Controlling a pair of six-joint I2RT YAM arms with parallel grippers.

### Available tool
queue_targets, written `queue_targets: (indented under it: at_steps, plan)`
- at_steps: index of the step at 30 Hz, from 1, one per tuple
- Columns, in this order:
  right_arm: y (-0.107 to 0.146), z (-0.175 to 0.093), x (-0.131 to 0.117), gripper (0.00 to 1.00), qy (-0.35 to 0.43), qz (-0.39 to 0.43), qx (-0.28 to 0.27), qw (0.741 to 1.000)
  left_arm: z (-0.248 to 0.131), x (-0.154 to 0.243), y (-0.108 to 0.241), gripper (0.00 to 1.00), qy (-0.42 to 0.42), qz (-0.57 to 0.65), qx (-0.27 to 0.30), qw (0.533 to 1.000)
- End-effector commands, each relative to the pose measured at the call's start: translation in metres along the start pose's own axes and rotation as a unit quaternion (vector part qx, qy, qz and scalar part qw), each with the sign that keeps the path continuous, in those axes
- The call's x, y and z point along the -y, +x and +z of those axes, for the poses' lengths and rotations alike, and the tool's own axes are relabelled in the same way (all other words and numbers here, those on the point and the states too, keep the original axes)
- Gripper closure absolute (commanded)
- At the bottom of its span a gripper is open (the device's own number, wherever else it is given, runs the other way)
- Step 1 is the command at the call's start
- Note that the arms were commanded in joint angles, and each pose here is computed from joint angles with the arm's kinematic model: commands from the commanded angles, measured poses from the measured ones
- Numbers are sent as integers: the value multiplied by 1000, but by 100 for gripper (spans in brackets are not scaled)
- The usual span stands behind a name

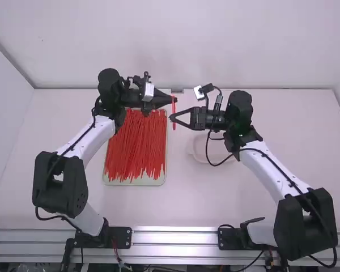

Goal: Fasten the cable tie

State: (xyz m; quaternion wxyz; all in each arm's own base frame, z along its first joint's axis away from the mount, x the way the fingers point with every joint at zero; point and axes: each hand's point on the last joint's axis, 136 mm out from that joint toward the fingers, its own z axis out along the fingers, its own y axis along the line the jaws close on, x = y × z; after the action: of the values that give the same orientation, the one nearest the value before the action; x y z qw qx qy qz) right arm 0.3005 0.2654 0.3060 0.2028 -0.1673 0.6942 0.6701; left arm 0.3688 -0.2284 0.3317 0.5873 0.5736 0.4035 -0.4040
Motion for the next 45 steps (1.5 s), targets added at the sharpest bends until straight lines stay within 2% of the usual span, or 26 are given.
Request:
queue_targets:
  at_steps: [1,13,25,33,45]
  plan:
    - [0,1,4,100,3,8,2,1000,-1,-2,-11,98,7,33,4,999]
    - [-5,1,5,100,10,8,17,1000,0,-1,-11,98,9,31,5,999]
    - [-22,-6,7,100,20,5,55,998,0,24,-17,98,79,25,23,996]
    - [-28,-3,7,100,26,-4,74,997,0,25,-10,98,80,-29,19,996]
    - [-45,-15,12,100,40,0,112,993,11,34,-9,98,97,-59,21,993]
